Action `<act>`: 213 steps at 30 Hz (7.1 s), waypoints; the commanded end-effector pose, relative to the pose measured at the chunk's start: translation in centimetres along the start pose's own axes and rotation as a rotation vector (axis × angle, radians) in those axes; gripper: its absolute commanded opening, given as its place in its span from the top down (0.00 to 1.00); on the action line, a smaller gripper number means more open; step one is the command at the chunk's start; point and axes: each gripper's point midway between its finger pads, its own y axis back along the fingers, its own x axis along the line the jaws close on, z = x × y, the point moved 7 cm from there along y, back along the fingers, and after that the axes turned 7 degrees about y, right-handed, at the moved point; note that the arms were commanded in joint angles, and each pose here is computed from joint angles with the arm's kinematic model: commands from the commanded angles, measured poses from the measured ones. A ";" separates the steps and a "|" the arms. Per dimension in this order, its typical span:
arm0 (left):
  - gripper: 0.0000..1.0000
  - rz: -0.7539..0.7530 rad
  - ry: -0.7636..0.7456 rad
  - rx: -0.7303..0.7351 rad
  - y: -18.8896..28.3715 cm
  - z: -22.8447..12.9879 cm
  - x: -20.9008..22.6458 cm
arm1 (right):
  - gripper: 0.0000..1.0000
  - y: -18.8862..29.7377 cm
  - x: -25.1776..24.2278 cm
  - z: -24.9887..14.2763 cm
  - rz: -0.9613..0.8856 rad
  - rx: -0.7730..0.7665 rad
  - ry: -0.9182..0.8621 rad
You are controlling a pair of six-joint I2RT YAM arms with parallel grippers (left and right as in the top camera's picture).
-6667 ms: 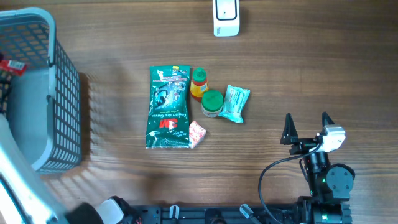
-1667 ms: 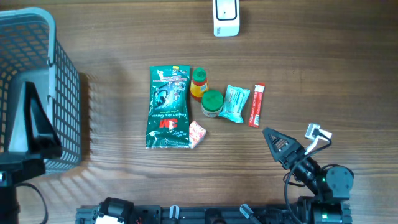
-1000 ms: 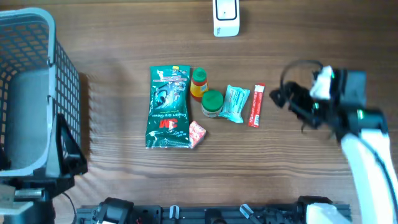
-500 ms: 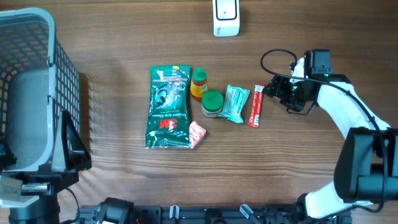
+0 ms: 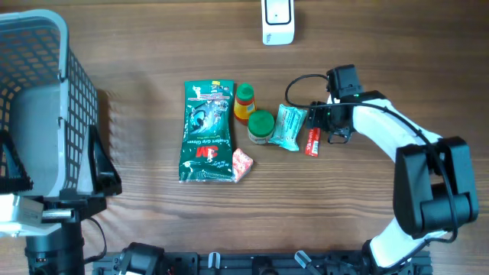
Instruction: Scan the item barcode
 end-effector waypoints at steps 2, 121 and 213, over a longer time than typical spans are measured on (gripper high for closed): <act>0.00 -0.011 0.009 -0.004 0.1 0.0 -0.1 | 0.34 -2.6 -1.8 -0.5 -0.133 0.040 -0.012; 0.00 -0.139 0.091 -0.168 5.7 2.9 0.4 | 0.96 24.5 -2.0 -15.2 0.036 0.122 -1.451; 0.00 -0.036 0.012 1.011 10.3 -31.0 4.8 | 0.96 13.5 3.9 9.3 0.364 -0.593 -0.440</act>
